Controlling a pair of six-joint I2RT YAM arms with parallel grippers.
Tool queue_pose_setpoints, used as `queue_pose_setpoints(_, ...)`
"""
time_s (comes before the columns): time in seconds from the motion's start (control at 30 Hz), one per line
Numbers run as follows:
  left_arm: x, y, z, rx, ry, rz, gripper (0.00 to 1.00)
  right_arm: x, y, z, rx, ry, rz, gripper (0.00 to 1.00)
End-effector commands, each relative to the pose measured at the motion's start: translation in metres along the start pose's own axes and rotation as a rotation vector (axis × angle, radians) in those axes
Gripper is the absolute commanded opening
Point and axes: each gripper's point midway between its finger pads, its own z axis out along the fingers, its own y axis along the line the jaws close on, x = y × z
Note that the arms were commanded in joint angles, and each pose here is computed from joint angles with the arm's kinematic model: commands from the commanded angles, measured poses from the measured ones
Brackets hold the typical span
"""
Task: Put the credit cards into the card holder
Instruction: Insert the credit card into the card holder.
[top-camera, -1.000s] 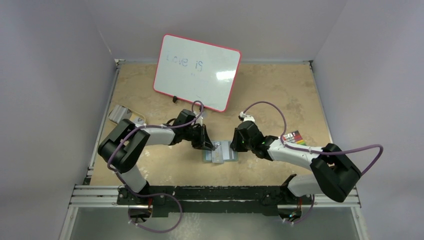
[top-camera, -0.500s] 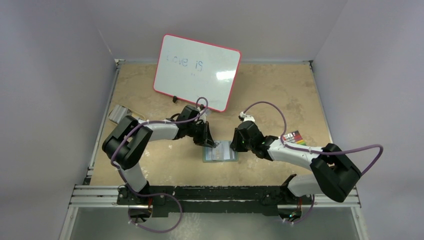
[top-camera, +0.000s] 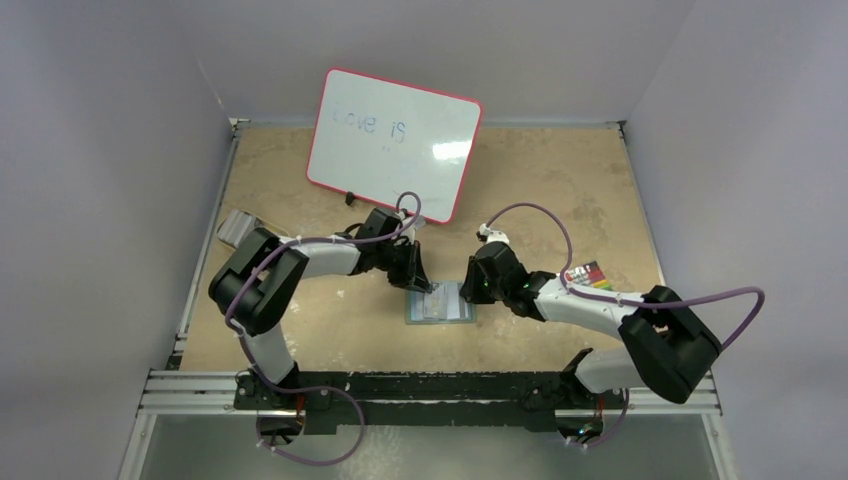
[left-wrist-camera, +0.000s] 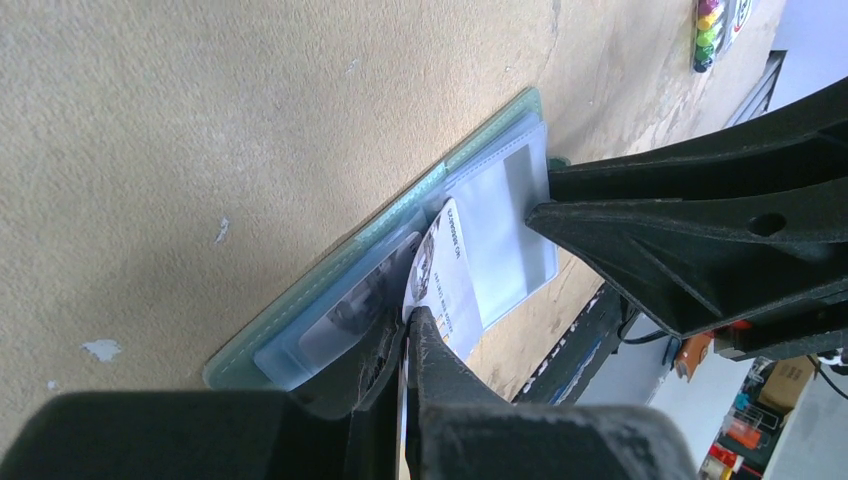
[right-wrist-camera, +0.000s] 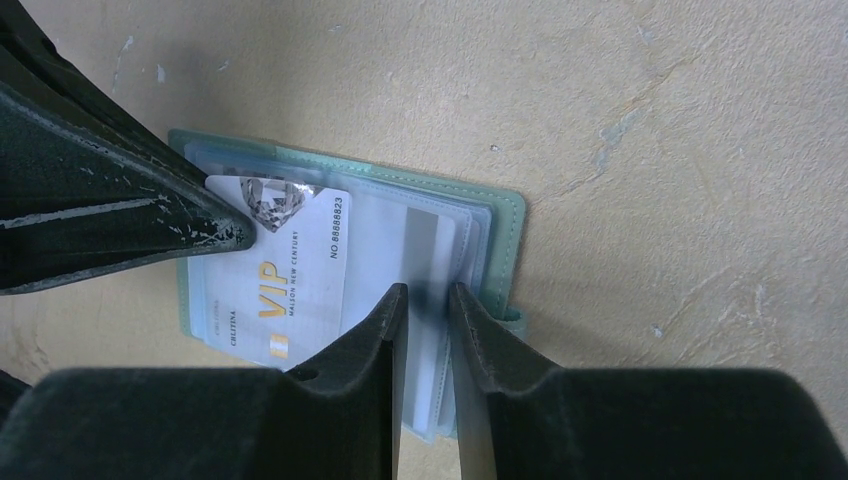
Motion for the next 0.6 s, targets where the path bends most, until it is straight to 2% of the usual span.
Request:
queue_pose_setpoints(0.0, -0.002, 0.013, 0.010, -0.046, -0.003, 0.038, 0.00, 0.001, 0.004, 0.002, -0.023, -0.001, 0.008, 0.24)
queue_pose_setpoints(0.3, 0.002, 0.003, 0.013, 0.012, -0.018, -0.034, 0.00, 0.002, 0.005, 0.005, -0.026, 0.006, 0.014, 0.24)
queue_pose_setpoints(0.4, -0.001, -0.007, 0.014, 0.071, -0.048, -0.077, 0.00, 0.003, 0.005, 0.005, -0.026, 0.009, 0.020, 0.24)
queue_pose_setpoints(0.57, -0.005, -0.006, 0.011, 0.047, -0.102, -0.103, 0.00, 0.002, 0.004, 0.003, -0.027, 0.001, 0.040, 0.24)
